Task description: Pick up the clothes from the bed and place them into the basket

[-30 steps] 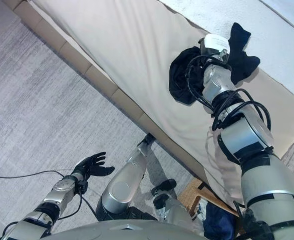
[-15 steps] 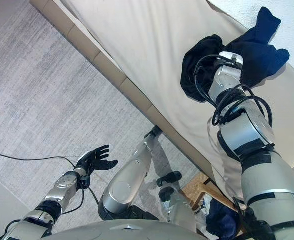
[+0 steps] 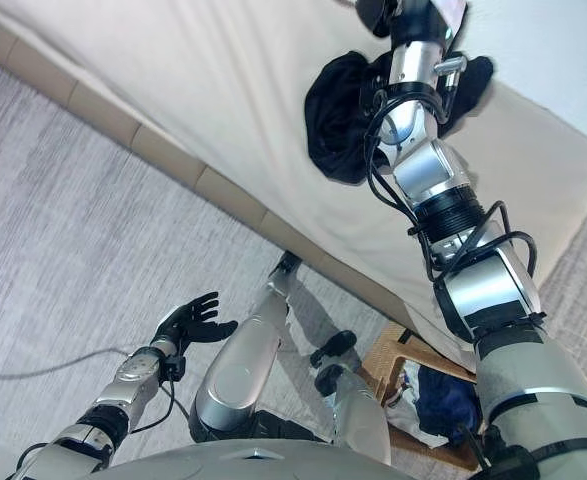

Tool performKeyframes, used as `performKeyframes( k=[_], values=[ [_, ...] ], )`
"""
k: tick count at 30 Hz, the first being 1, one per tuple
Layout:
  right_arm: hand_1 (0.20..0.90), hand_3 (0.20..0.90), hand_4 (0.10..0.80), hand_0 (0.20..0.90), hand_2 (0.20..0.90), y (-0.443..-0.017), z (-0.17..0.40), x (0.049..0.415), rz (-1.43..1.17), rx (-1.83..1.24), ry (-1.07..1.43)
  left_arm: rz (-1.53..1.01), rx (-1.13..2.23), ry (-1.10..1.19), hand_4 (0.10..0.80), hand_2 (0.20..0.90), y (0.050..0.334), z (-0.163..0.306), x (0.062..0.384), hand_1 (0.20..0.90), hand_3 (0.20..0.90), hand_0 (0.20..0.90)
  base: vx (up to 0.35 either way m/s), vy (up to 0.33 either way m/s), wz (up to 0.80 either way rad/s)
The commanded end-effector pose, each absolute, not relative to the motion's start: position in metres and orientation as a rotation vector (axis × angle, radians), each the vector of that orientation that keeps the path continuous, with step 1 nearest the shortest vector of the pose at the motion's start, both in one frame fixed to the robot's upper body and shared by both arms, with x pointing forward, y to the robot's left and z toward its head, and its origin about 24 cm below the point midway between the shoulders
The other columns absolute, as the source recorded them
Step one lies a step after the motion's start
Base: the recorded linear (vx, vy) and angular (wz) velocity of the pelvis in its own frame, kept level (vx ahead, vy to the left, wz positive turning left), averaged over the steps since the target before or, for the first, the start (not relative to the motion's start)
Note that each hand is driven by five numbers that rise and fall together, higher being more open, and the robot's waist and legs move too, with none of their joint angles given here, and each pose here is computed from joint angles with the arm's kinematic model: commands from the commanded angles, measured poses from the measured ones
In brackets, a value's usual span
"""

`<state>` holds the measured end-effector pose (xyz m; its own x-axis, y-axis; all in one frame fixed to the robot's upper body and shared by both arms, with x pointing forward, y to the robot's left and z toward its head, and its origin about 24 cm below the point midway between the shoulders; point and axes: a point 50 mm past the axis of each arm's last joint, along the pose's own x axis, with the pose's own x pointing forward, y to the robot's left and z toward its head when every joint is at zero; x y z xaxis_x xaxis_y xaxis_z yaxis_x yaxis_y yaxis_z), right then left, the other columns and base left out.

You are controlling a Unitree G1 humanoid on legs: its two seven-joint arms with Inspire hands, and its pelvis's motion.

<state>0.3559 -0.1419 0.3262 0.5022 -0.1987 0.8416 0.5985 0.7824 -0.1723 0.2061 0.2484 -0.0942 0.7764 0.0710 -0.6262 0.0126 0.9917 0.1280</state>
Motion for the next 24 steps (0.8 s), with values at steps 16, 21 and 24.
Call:
performKeyframes(
  k=[16, 21, 24],
  values=[
    [0.629, 0.584, 0.484, 0.629, 0.629, -0.225, 0.319, 0.315, -0.428, -0.798, -0.823, -0.037, 0.264, 1.002, 0.8, 0.9, 0.256, -0.13, 0.145, 0.9, 0.9, 0.9, 0.042, -0.078, -0.41],
    [0.9, 0.9, 0.8, 0.9, 0.9, -0.238, 0.27, 0.338, -0.277, -0.901, -0.545, -0.084, 0.269, 1.006, 0.8, 0.9, 0.243, -0.135, 0.145, 0.9, 0.9, 0.9, 0.007, -0.032, -0.11],
    [0.9, 0.9, 0.8, 0.9, 0.9, -0.234, 0.246, 0.35, -0.177, -0.916, -0.418, -0.086, 0.274, 1.044, 0.8, 0.9, 0.242, -0.139, 0.138, 0.9, 0.9, 0.9, 0.061, 0.01, -0.03]
  ],
)
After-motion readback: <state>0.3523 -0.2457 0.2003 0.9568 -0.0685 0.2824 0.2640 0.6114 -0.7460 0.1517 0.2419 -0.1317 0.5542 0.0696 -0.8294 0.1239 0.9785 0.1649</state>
